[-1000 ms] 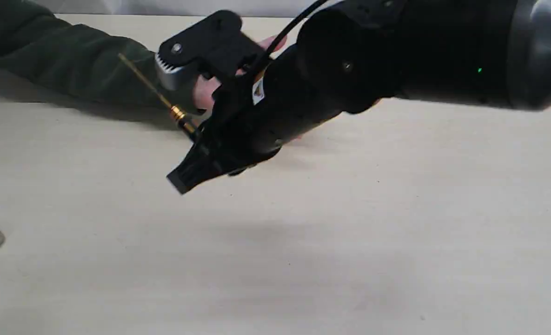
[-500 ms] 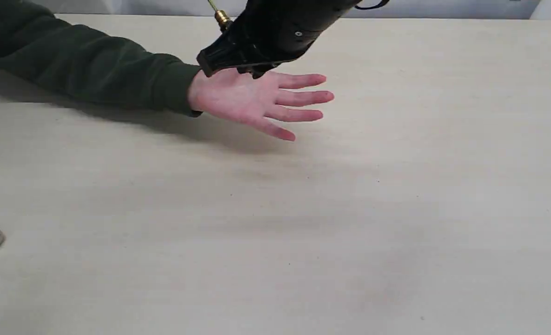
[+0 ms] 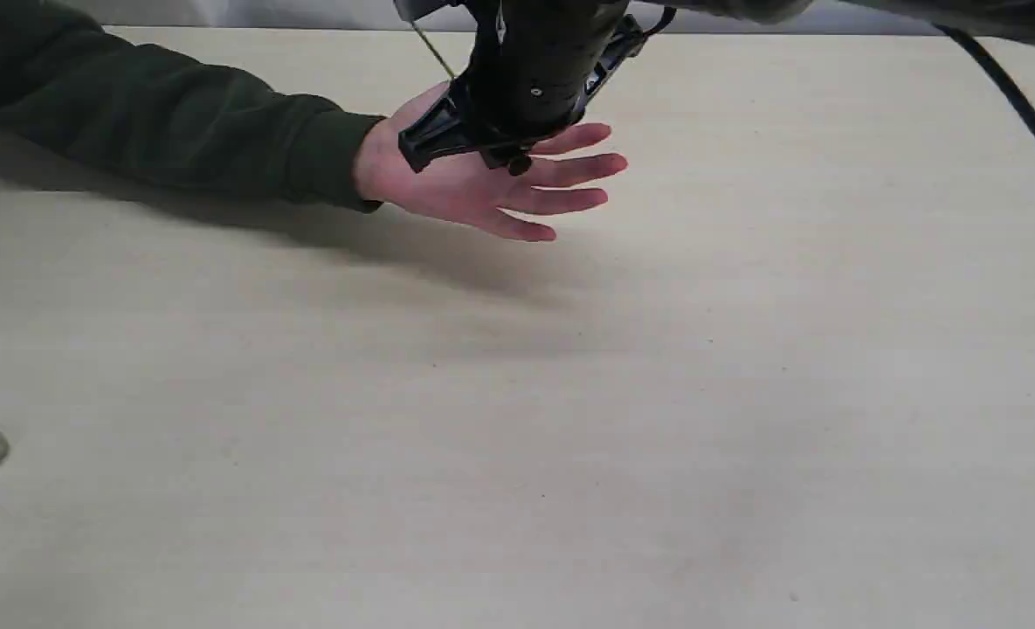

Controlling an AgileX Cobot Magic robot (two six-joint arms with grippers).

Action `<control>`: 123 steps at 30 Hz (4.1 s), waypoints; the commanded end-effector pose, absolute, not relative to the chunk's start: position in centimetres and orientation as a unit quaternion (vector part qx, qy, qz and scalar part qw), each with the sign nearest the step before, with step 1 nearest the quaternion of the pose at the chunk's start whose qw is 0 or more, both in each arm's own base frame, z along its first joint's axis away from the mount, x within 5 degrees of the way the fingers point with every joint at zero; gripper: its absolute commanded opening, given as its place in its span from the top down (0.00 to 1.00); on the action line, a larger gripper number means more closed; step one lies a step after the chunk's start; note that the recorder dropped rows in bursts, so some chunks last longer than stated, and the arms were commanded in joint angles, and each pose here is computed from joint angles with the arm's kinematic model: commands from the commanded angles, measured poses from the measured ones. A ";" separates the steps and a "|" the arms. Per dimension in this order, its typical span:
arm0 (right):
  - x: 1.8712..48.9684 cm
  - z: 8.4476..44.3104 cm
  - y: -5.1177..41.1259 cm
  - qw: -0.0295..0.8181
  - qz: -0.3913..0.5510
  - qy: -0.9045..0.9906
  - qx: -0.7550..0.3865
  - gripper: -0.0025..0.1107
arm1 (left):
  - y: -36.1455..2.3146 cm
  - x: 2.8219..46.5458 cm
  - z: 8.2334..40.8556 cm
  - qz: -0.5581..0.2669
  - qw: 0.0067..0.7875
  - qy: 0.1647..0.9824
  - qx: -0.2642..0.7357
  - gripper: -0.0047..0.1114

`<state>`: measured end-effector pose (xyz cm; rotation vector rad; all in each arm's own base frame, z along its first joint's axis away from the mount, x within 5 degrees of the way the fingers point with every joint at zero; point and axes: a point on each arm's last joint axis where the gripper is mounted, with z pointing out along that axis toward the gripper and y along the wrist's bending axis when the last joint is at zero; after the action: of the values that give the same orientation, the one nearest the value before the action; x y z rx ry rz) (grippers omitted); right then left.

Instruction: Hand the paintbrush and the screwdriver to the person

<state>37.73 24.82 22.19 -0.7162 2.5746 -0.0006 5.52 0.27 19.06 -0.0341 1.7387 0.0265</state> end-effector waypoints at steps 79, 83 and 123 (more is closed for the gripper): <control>4.7 29.0 3.1 0.673 0.299 0.667 -0.112 0.94 | 0.2 5.5 19.1 0.007 0.647 0.762 -0.014 0.96; 4.0 27.7 2.7 0.704 0.309 0.630 -0.113 0.94 | 0.2 5.5 19.1 0.007 0.647 0.762 -0.014 0.96; 4.8 20.4 3.0 0.658 0.240 0.695 -0.162 0.94 | 0.2 5.5 19.0 0.007 0.647 0.763 -0.014 0.96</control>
<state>4.79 3.07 20.45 -0.3802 1.5685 0.5340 5.52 0.27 19.06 -0.0341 1.7387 0.0265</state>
